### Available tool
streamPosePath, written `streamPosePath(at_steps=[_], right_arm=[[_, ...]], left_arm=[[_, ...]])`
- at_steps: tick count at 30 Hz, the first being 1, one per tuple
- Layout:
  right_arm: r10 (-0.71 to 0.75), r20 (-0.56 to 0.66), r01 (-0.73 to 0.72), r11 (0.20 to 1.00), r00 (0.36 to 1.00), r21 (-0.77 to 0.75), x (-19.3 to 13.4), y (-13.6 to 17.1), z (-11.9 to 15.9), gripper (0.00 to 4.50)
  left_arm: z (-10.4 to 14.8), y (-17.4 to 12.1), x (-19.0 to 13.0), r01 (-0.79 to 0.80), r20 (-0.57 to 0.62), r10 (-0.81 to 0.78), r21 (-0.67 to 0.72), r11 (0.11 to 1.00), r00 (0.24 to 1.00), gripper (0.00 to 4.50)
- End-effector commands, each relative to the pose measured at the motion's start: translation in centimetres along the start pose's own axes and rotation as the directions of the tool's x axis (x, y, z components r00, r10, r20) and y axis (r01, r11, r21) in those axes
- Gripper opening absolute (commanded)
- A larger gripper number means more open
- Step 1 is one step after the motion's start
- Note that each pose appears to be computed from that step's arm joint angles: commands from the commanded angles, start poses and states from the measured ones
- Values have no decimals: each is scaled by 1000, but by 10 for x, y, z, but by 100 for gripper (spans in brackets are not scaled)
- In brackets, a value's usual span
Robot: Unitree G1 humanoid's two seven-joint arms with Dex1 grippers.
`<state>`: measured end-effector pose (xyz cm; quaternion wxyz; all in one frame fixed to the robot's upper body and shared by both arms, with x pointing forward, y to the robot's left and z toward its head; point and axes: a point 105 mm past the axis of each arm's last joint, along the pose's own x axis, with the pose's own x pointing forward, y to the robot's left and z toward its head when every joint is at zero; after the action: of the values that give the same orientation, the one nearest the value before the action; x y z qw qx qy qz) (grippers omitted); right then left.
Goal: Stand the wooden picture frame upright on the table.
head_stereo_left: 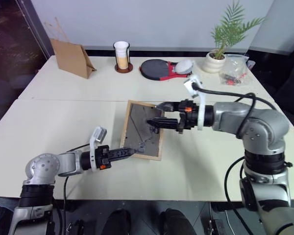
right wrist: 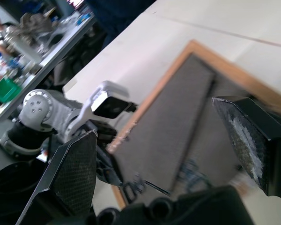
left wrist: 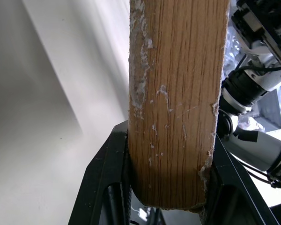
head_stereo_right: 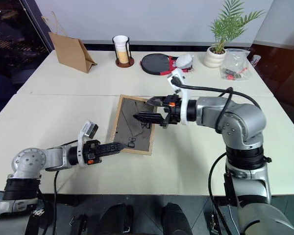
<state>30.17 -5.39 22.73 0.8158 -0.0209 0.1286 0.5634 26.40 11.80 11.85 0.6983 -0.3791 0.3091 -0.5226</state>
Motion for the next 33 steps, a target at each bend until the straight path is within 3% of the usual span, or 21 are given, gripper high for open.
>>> streamPosePath(at_steps=[1,10,19,33], right_arm=[[-2,20,3,999,1000,-33,5,-2,7,444],[-15,-11,15,999,1000,-42,20,-17,-3,444],[67,0,-67,996,998,-60,30,-4,2,444],[82,52,-76,991,995,-109,8,15,25,444]], left_arm=[[6,-11,1,45,14,-45,60,997,999,107],[-2,-16,5,67,-8,-67,87,994,998,107],[4,-26,15,71,-8,-71,103,992,997,107],[16,-25,19,44,58,-48,58,997,997,107]])
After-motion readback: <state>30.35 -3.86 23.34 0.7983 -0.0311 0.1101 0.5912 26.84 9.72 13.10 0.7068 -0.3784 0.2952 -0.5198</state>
